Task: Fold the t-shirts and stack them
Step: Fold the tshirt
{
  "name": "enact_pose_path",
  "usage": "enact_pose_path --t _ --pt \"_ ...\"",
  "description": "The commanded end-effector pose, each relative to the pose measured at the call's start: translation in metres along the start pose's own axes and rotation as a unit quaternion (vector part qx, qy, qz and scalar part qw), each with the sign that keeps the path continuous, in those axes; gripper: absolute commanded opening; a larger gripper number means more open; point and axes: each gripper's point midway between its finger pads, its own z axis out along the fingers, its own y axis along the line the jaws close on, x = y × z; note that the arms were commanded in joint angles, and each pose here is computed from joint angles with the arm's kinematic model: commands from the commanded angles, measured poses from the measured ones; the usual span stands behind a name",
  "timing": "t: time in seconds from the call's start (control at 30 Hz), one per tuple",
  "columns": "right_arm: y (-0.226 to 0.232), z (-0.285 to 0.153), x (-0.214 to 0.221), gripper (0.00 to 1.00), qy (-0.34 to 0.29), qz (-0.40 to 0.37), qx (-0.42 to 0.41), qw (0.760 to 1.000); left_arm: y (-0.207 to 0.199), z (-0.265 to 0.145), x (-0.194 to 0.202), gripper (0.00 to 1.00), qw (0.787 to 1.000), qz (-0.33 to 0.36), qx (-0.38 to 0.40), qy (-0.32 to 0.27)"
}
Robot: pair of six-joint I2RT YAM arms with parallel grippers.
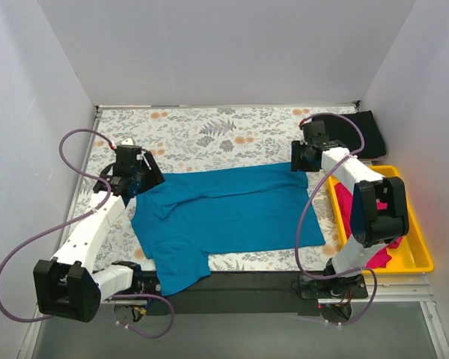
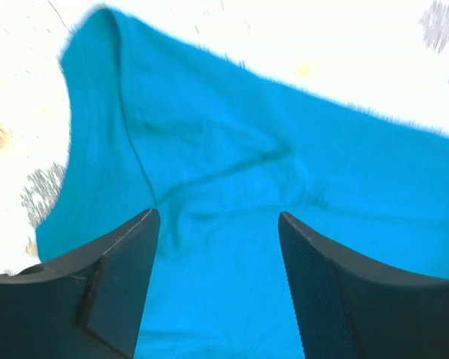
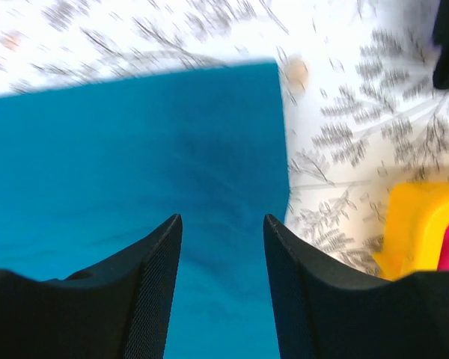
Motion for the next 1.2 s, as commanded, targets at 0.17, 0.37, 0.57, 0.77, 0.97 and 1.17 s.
enact_pose_path --t 0.17,0.37,0.57,0.77,0.97,1.17 --pt "0.032 0.001 -0.051 0.52 -0.074 0.024 -0.111 0.991 0.038 0.047 -0.035 0.65 0.993 -0.081 -0.059 -0.066" --pt "0.027 0.027 -0.051 0.49 -0.071 0.067 -0.151 0.984 0.054 0.086 -0.045 0.61 0.991 -0.095 -0.081 -0.052" --pt "0.024 0.046 -0.048 0.48 -0.056 0.099 -0.174 0.978 0.064 0.111 -0.045 0.54 0.99 -0.104 -0.089 -0.026" --pt "0.023 0.056 -0.04 0.47 -0.043 0.11 -0.179 0.977 0.062 0.127 -0.044 0.46 0.992 -0.097 -0.084 -0.017" --pt "0.018 0.067 -0.03 0.47 -0.03 0.121 -0.172 0.977 0.062 0.143 -0.046 0.35 0.992 -0.092 -0.083 -0.011" --pt "-0.002 0.084 -0.025 0.47 -0.021 0.146 -0.15 0.978 0.079 0.154 -0.063 0.0 0.99 -0.078 -0.113 -0.028"
